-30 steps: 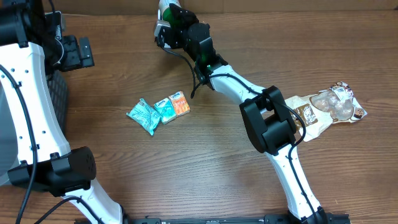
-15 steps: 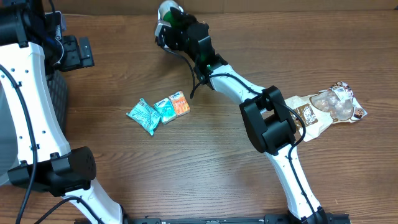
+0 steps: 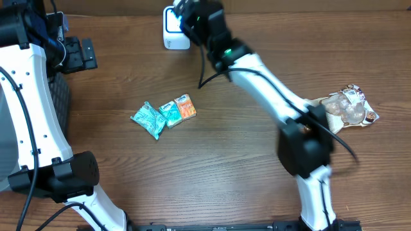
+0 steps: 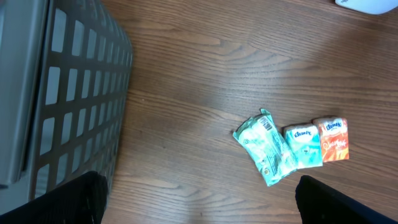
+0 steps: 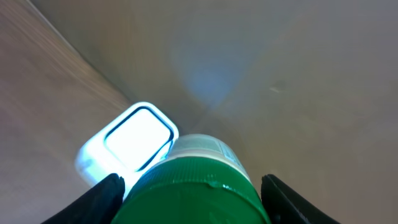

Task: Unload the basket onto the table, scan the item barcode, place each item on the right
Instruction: 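Carry the jar right and set it down beside the plastic bag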

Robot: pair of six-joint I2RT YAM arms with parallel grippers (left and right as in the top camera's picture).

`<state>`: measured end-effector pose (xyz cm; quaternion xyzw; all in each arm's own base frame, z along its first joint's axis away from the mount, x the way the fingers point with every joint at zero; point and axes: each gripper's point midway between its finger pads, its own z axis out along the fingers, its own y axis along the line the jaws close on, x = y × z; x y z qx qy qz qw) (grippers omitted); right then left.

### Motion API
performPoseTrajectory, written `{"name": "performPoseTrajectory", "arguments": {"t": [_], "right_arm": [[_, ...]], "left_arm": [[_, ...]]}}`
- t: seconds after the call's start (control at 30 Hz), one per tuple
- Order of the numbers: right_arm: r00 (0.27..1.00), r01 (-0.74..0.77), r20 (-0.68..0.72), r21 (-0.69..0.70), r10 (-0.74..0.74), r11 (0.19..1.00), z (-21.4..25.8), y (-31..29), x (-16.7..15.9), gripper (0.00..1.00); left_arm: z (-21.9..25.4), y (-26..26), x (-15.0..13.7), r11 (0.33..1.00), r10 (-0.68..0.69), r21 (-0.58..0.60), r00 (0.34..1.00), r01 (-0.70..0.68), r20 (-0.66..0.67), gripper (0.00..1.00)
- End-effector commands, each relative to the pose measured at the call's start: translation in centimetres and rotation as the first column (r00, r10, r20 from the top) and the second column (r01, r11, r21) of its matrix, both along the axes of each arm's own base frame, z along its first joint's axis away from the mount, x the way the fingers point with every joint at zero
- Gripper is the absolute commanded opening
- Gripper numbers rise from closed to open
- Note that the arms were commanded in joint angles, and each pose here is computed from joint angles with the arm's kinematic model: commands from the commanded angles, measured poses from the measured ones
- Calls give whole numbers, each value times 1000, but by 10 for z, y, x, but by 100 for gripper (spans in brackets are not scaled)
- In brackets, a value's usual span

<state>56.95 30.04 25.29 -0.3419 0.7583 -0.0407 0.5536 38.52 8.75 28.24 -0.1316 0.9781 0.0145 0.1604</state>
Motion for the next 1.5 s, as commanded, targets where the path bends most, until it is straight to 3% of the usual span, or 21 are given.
{"name": "performPoseTrajectory", "arguments": {"t": [0.0, 0.07, 0.13, 0.27, 0.4, 0.53, 0.77, 1.1, 1.2, 1.27, 1.37, 1.47], "right_arm": [[995, 79, -83, 260, -60, 962, 104, -37, -57, 46], [971, 142, -224, 257, -84, 956, 94, -58, -83, 50], [925, 230, -352, 225, -142, 947, 79, -83, -104, 43], [761, 402, -583, 80, -284, 912, 24, -136, -134, 41], [600, 512, -694, -49, -398, 858, -28, -184, -146, 41], [490, 609, -733, -98, -471, 787, -70, -231, -144, 41], [463, 725, -720, -28, -517, 688, -127, -296, -120, 41], [378, 779, -744, -66, -551, 624, -171, -334, -134, 52], [355, 777, -756, -88, -549, 624, -178, -333, -139, 59], [354, 776, -757, -90, -550, 624, -178, -333, -139, 78], [355, 777, -756, -89, -550, 624, -175, -333, -138, 96], [353, 776, -757, -91, -550, 624, -166, -334, -137, 100]], "left_arm": [[2, 2, -1, 1000, -13, 7, 1000, 13, 3, 100], [2, 2, -1, 1000, -13, 7, 1000, 13, 3, 100], [2, 2, -1, 1000, -13, 7, 1000, 13, 3, 100], [2, 3, -1, 1000, -9, 7, 1000, 9, 3, 100], [2, 3, -1, 1000, -10, 7, 1000, 10, 3, 100], [2, 2, -1, 1000, -13, 7, 1000, 13, 3, 99], [2, 2, -1, 1000, -12, 7, 1000, 12, 3, 100], [2, 3, -1, 1000, -11, 7, 1000, 11, 3, 99], [2, 2, -1, 1000, -12, 7, 1000, 12, 3, 100], [2, 2, -1, 1000, -12, 7, 1000, 12, 3, 99], [2, 3, -1, 1000, -10, 7, 1000, 10, 3, 100], [2, 3, -1, 1000, -11, 7, 1000, 11, 3, 99]]}}
